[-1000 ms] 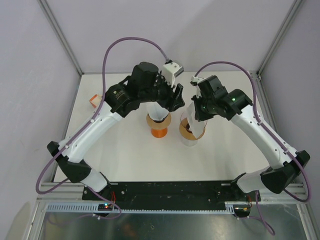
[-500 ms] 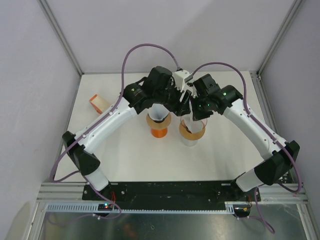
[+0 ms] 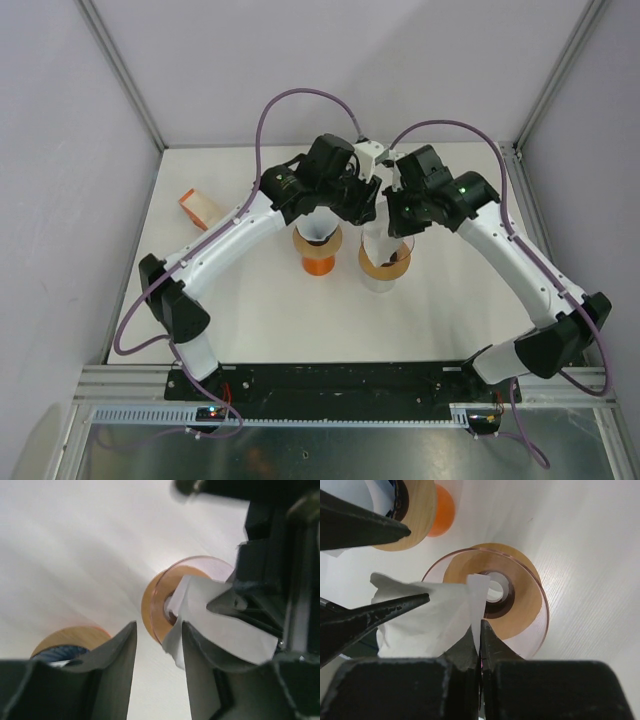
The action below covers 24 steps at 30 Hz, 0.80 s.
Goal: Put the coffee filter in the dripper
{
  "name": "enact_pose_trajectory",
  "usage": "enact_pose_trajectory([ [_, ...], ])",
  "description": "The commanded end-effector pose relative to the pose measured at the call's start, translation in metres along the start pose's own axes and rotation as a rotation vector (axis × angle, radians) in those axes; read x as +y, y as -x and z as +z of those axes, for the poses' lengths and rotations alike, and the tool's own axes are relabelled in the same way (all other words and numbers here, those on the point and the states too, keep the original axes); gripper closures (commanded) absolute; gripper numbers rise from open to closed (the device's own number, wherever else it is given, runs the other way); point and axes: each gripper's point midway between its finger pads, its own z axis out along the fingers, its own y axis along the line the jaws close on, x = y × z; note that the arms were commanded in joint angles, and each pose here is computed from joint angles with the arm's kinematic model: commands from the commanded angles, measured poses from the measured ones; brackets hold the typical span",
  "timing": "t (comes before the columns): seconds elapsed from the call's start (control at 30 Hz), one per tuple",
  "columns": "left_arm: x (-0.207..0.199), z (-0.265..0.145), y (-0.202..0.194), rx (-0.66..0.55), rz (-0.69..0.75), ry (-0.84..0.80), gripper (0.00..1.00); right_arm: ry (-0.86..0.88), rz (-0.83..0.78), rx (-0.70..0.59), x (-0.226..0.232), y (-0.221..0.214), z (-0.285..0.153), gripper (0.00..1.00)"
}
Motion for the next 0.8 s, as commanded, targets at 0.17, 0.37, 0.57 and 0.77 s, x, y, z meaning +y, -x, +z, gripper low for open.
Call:
enact_pose_trajectory([
  [0.17,-0.017,-0.022,0.024,-0.076,0.030,-0.051,0.85,-0.017,0.006,-0.234,-0.004,0.040,-0.043,1.00],
  [0.37,-0.009,-0.029,0.026,-0.090,0.061,-0.002,1.00,-0.063,0.024,-0.270,-0.018,0.040,-0.048,1.00],
  [0.57,-0.008,-0.042,0.039,-0.135,0.089,0.021,1.00,0.019,0.017,-0.391,-0.009,0.049,-0.055,1.00],
  [0.77,-0.037,-0.060,0.051,-0.182,0.105,-0.067,1.00,0.018,-0.019,-0.491,0.003,0.051,-0.056,0.85],
])
